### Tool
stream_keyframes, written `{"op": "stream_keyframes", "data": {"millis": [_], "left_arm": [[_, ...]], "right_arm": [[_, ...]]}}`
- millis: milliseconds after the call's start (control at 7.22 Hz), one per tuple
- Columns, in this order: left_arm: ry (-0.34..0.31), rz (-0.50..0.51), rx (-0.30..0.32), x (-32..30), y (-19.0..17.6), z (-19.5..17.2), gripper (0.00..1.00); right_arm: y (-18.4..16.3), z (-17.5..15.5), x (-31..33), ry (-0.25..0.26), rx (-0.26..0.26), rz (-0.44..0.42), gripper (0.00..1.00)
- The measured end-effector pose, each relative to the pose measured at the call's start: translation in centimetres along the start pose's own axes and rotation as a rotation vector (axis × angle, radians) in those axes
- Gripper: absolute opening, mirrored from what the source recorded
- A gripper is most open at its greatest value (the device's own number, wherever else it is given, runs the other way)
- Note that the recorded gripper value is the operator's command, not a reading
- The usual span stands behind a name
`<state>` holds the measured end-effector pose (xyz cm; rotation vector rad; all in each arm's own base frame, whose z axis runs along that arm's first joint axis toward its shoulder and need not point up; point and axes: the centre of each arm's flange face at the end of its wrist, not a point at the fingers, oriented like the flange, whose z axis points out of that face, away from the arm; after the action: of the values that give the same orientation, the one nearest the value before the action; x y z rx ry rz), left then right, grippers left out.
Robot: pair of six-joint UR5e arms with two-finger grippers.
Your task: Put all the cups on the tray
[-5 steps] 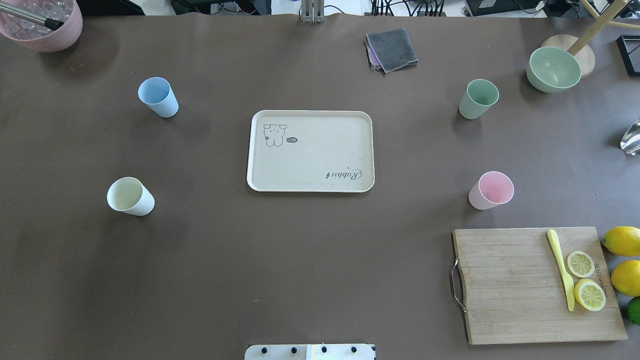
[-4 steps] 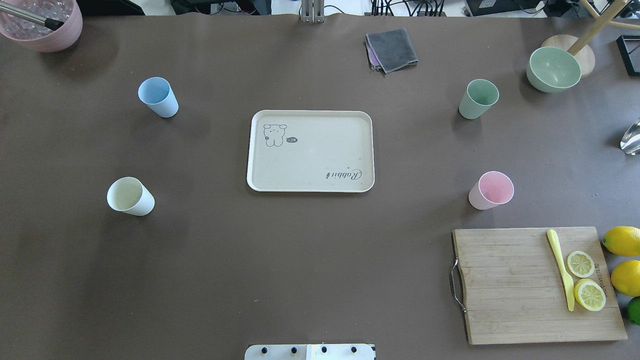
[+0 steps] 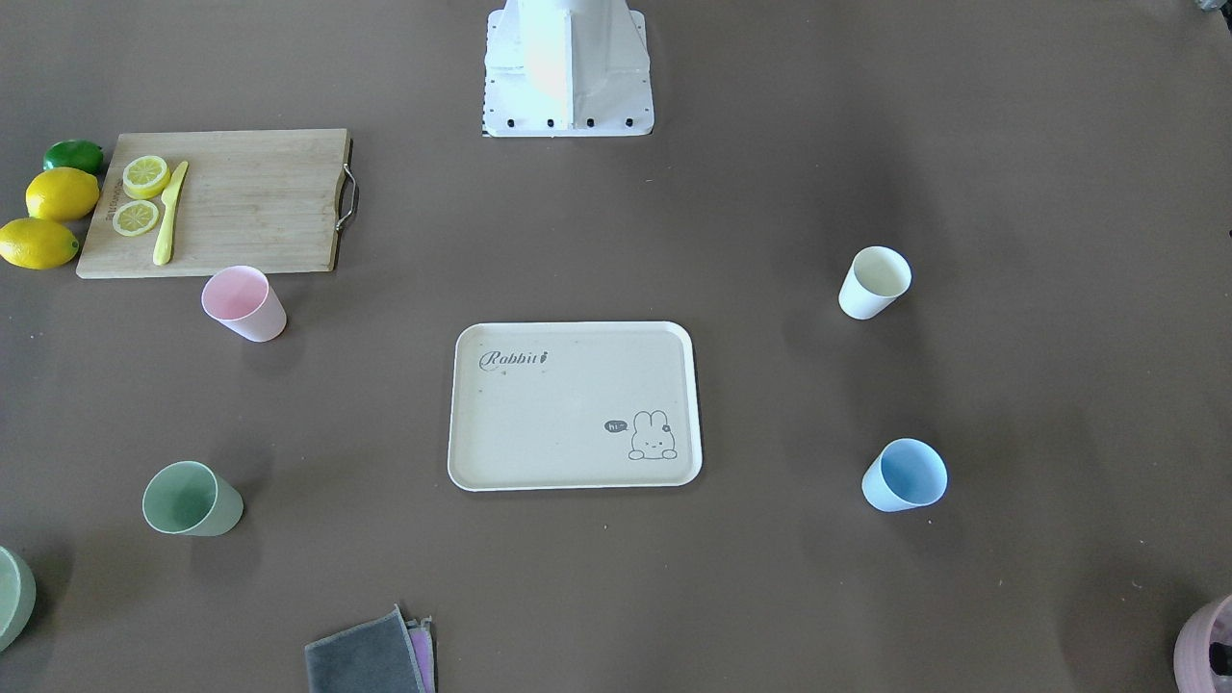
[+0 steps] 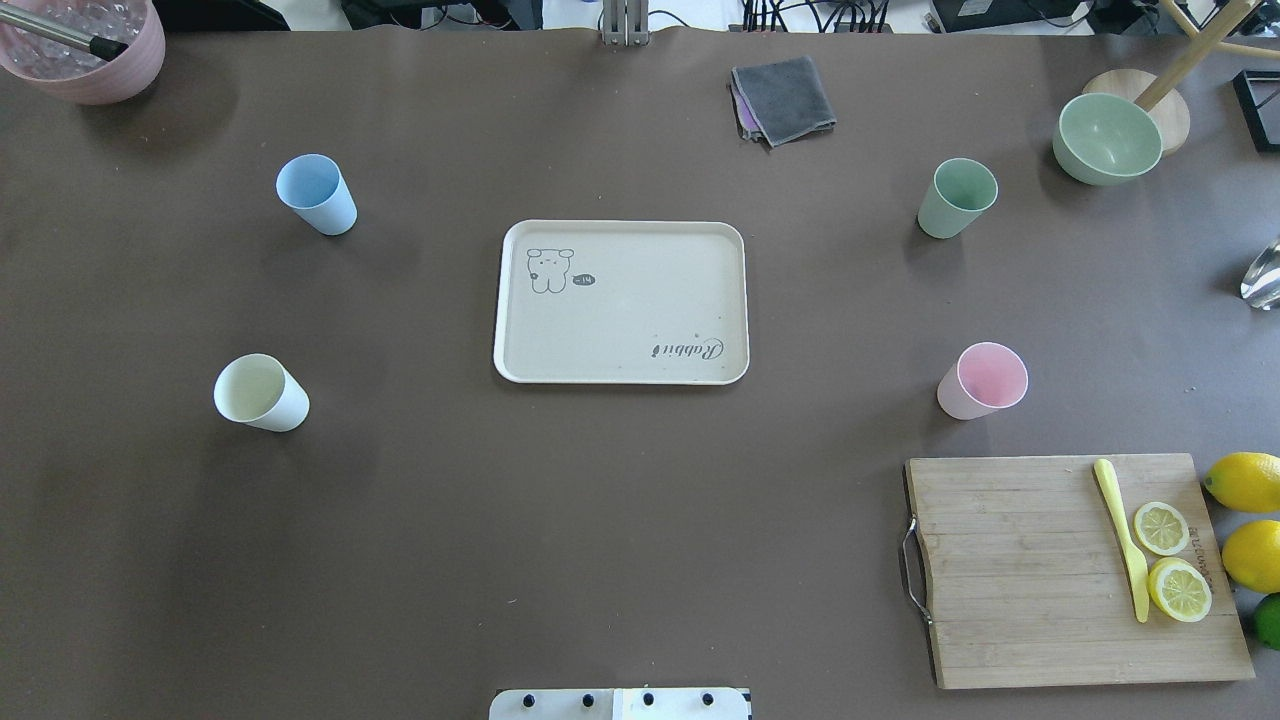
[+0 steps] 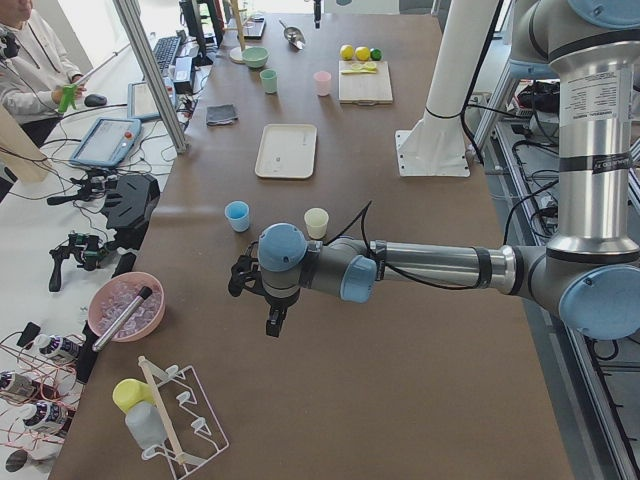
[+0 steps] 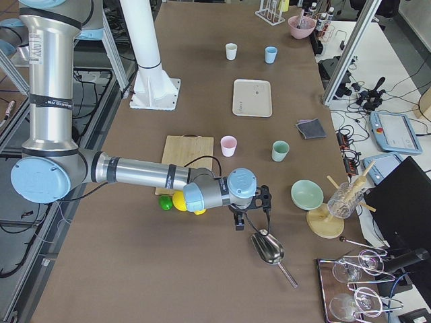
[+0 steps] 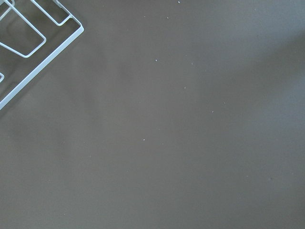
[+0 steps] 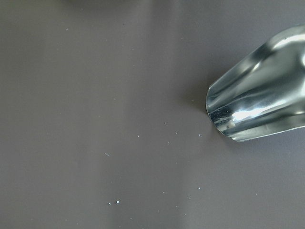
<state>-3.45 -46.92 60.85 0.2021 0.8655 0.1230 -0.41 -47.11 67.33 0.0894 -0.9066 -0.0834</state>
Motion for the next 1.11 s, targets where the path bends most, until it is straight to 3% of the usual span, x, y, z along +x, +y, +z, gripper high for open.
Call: {"op": "stream_keyframes", "data": {"millis": [554,1108], "left_arm": [[-0.005,0.055,0.058,2.5,-0.5,-2.6,0.98],[0.001,0.077,0.074,3.6,-0.8,-3.4,0.98]], "right_arm": [[0.6,0.1,0.4,-0.008,0.073,-0.078,1.0],[0.8,0.9,1.3,-0.012,0.073,-0.077,1.0]]}}
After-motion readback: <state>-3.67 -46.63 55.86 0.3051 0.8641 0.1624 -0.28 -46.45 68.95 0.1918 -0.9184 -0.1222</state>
